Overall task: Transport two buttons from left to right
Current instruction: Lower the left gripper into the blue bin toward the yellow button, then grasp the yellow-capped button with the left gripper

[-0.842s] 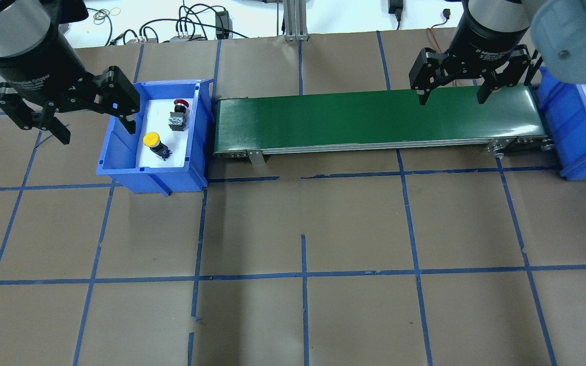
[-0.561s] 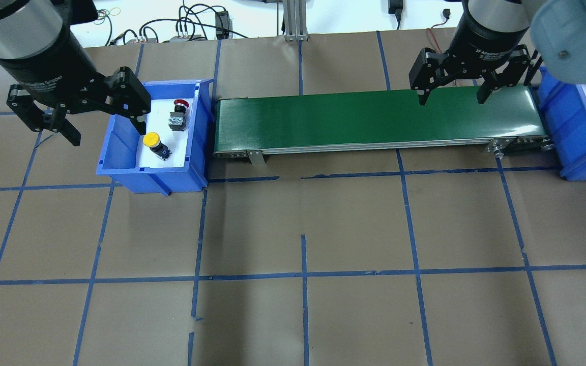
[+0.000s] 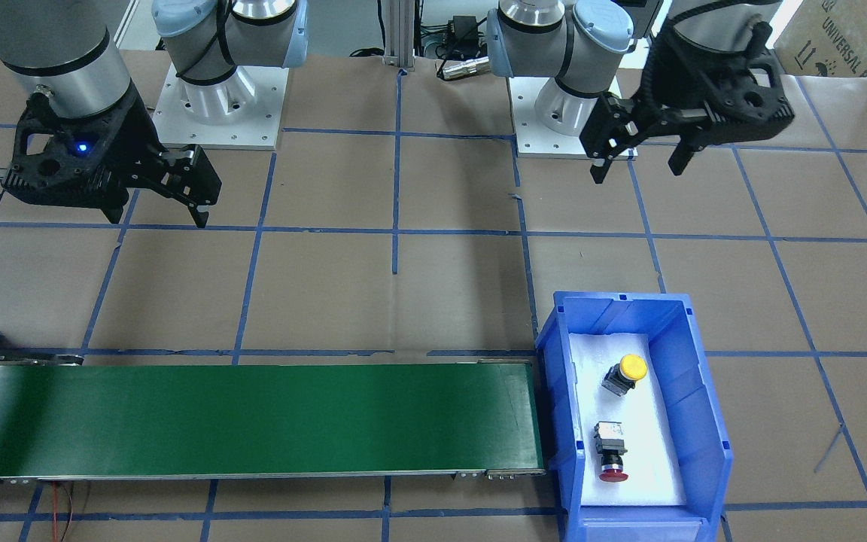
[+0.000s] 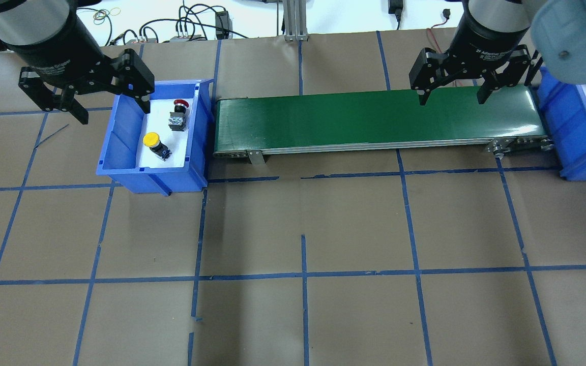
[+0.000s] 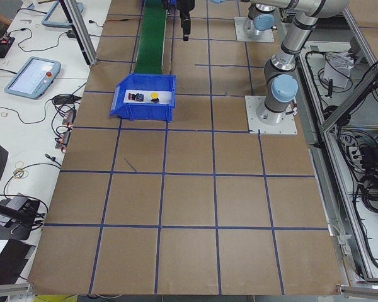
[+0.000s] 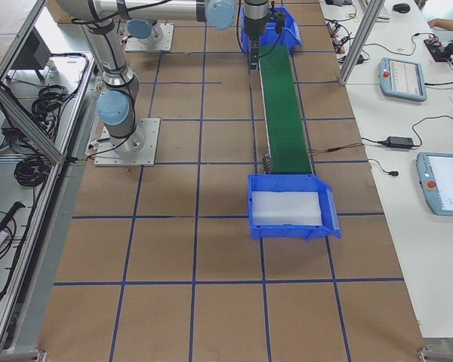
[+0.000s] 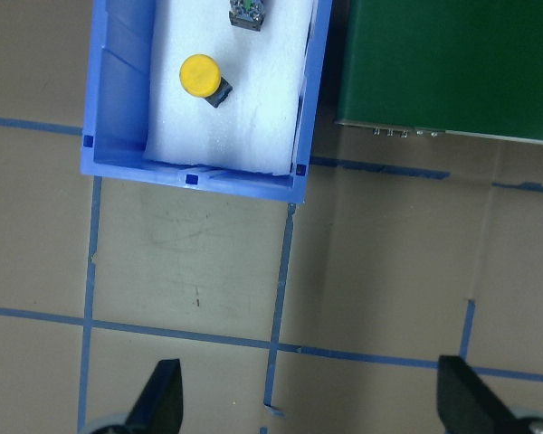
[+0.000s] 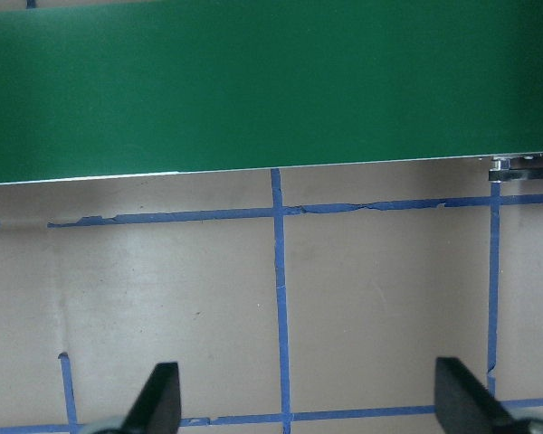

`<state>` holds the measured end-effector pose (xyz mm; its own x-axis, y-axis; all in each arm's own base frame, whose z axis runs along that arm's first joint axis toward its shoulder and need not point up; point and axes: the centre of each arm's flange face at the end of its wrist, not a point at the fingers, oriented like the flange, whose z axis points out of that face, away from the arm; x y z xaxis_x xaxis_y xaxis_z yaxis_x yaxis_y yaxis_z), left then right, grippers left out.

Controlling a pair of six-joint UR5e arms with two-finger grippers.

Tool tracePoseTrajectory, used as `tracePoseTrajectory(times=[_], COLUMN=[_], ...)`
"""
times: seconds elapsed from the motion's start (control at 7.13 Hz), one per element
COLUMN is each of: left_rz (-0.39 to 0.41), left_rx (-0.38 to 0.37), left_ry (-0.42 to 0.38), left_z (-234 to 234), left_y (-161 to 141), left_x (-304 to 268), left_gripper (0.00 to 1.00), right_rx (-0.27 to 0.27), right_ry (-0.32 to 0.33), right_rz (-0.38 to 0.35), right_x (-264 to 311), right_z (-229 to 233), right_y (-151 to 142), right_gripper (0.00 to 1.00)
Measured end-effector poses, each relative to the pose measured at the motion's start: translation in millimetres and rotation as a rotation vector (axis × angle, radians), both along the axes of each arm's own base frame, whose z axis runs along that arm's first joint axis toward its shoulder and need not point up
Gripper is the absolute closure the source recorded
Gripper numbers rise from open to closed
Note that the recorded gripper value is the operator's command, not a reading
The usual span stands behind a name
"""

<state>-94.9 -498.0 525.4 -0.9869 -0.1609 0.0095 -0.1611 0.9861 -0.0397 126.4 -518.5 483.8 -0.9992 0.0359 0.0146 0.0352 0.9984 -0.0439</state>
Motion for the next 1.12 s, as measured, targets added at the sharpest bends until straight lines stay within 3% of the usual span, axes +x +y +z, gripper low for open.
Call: tracePoseTrajectory(times=[0.28, 0.56, 0.7, 1.12], left_rz=[0.008, 0.008, 0.011, 0.026], left_rx=[0.026, 0.042, 0.061, 0.096], left_ry=[0.020, 0.022, 0.017, 0.014], left_z=[-65, -138, -166, -206], left_y=[-66, -114, -127, -139], left_x=[55, 73, 77, 79], left_gripper=[0.01, 0.05, 0.12, 0.11], right_rx=[0.000, 0.000, 0.001, 0.002], right_ry=[0.000, 0.000, 0.000, 0.000], right_rz=[0.000, 0.001, 0.001, 0.001], right_x=[0, 0, 0, 0], right_z=[0, 0, 0, -1], right_y=[0, 0, 0, 0], right_gripper=[0.00, 0.00, 0.00, 0.00])
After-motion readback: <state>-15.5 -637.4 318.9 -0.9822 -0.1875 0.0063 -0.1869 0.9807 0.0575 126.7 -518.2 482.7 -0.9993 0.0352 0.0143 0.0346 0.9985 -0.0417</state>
